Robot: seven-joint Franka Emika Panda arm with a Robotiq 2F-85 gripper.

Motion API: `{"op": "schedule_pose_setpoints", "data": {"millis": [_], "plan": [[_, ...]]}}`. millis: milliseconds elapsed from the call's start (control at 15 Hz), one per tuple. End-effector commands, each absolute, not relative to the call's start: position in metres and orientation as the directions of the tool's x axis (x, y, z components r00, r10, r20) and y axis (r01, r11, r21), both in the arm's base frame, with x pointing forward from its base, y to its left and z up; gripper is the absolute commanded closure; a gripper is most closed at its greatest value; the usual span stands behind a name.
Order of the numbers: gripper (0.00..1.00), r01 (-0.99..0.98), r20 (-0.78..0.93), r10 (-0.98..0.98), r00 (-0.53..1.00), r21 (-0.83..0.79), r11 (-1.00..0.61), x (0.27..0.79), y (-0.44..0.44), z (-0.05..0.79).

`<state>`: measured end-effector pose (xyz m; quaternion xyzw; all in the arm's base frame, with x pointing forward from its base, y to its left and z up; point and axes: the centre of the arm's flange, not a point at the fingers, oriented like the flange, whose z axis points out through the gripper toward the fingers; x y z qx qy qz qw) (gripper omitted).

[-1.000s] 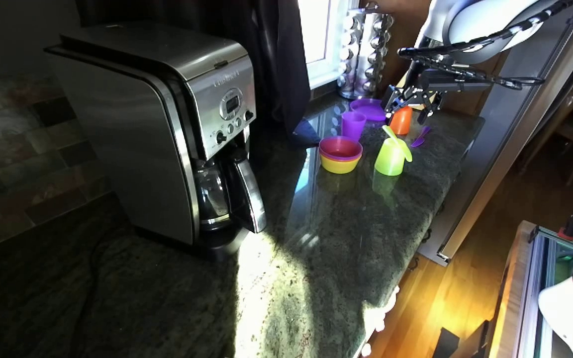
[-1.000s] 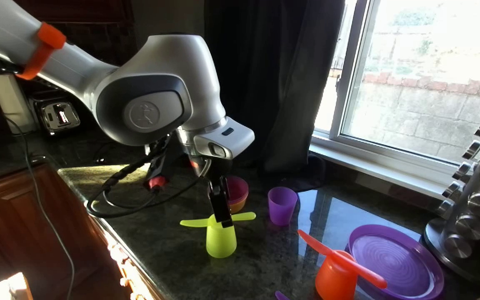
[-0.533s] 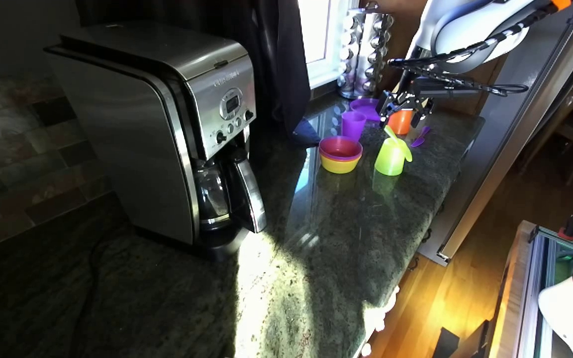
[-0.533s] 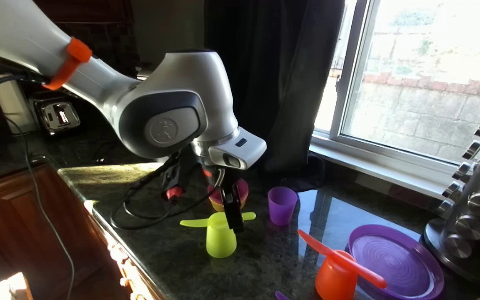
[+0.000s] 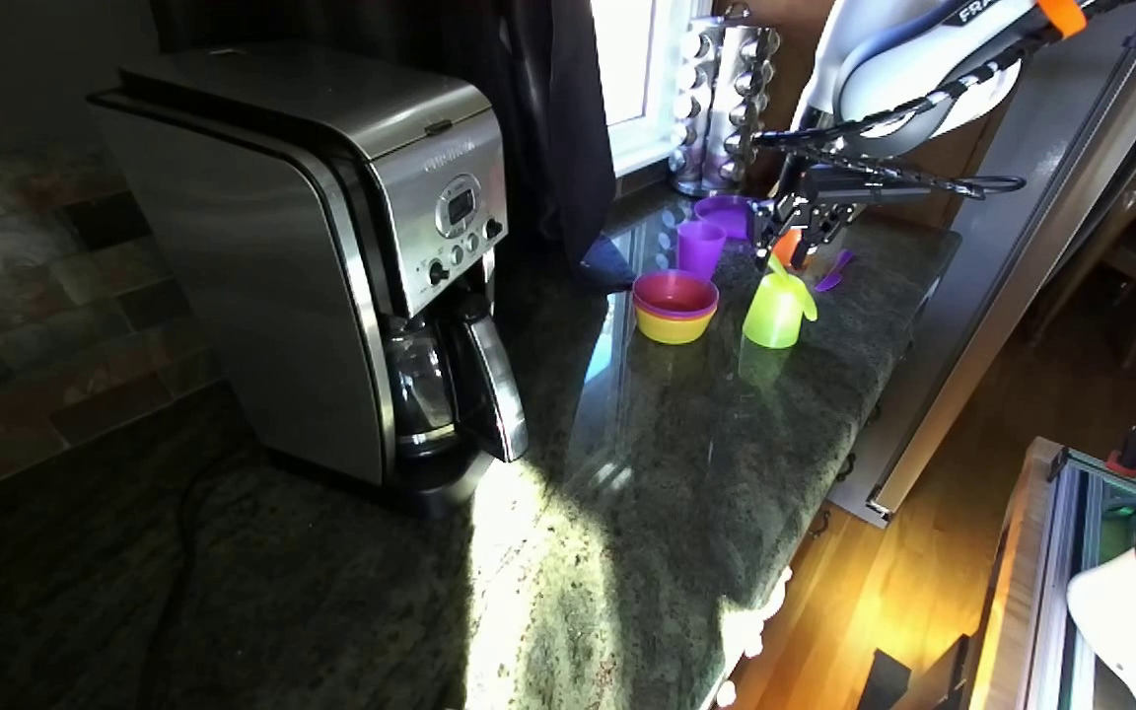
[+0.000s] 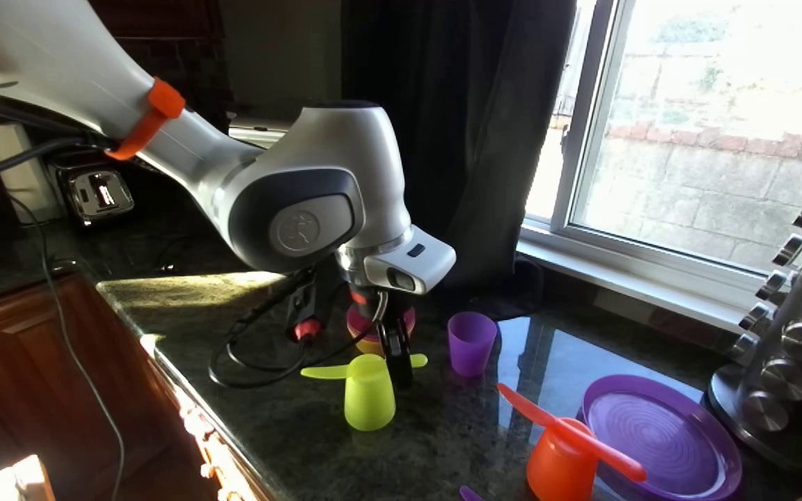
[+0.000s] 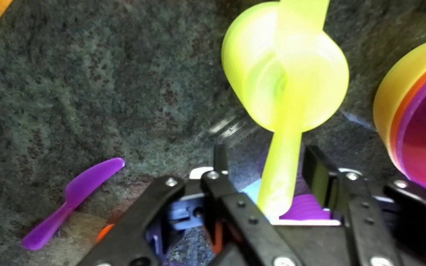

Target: Put the yellow knife on the counter, then turn the yellow cup around

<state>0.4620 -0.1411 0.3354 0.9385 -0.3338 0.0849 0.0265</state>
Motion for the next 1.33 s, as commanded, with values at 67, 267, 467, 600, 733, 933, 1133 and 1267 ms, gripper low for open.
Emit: {"op": "schedule_pose_setpoints", "data": {"millis": [67,267,467,600,733,933,1133,1267], "plan": [[0.82,-0.619,0.166,-0.613,0.773,-0.017,-0.785,0.471,-0.141,0.328],[0.97,-0.613,0.161,-0.608,0.777,-0.025,-0.790,0.471,-0.141,0.331],[0.94,-0.604,0.177,-0.598,0.782,-0.023,-0.797,0.465,-0.145,0.340],[0.94,-0.575,0.200,-0.568,0.799,-0.025,-0.818,0.459,-0.152,0.350],[0.94,-0.510,0.231,-0.500,0.835,-0.018,-0.860,0.454,-0.163,0.356],[0.94,-0.406,0.255,-0.389,0.885,0.015,-0.914,0.447,-0.174,0.358],[0.94,-0.305,0.258,-0.284,0.924,0.047,-0.951,0.444,-0.182,0.350],[0.94,-0.266,0.261,-0.241,0.935,0.067,-0.962,0.446,-0.185,0.339]]}}
